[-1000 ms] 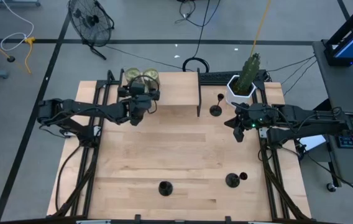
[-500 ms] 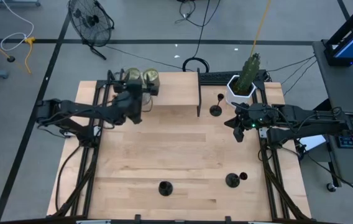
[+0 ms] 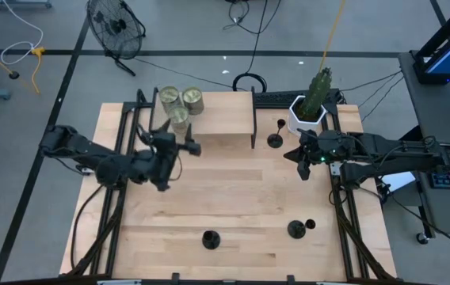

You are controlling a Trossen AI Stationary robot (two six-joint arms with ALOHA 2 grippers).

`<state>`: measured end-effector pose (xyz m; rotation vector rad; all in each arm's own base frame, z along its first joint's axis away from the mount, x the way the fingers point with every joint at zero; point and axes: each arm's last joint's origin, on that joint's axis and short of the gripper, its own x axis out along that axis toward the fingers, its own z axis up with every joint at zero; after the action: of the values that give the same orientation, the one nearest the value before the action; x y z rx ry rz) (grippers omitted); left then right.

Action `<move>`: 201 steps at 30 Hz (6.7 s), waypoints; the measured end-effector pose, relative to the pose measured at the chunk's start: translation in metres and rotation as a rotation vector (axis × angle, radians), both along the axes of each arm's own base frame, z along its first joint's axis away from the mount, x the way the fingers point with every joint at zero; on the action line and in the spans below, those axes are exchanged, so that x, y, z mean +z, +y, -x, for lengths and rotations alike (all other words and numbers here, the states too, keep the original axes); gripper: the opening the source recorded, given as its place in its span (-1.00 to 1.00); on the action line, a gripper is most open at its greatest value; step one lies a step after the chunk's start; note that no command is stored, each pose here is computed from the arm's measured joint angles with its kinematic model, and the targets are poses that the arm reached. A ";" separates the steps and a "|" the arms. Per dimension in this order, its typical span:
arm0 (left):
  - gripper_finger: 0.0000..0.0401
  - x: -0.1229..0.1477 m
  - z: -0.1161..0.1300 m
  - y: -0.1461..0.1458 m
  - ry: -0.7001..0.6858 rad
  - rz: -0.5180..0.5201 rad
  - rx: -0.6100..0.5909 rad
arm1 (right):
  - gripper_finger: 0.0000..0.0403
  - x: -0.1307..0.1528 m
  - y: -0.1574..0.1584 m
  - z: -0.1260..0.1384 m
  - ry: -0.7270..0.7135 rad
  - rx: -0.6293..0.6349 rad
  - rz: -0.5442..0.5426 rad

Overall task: Pick & Place candle stick holders
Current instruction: Put the silver scented candle on the shelf, then put the bottom left black candle holder on the shelf

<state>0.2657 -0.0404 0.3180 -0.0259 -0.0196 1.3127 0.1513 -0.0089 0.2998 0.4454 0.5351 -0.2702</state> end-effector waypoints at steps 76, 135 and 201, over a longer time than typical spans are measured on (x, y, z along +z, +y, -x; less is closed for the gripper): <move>-0.05 -0.060 0.044 -0.006 0.011 0.582 -0.457 | -1.00 -0.001 0.001 0.020 0.051 -0.007 -0.010; -0.05 -0.122 0.026 -0.164 0.419 0.515 -1.408 | -1.00 -0.022 0.000 0.030 0.026 -0.046 0.032; -0.05 -0.119 0.015 -0.154 0.352 0.632 -1.430 | -1.00 -0.029 0.001 0.077 -0.192 -0.112 -0.029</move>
<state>0.2511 -0.1945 0.1985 -0.2901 0.6105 -0.1600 0.0744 -0.0081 0.2708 0.5240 0.3269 -0.3235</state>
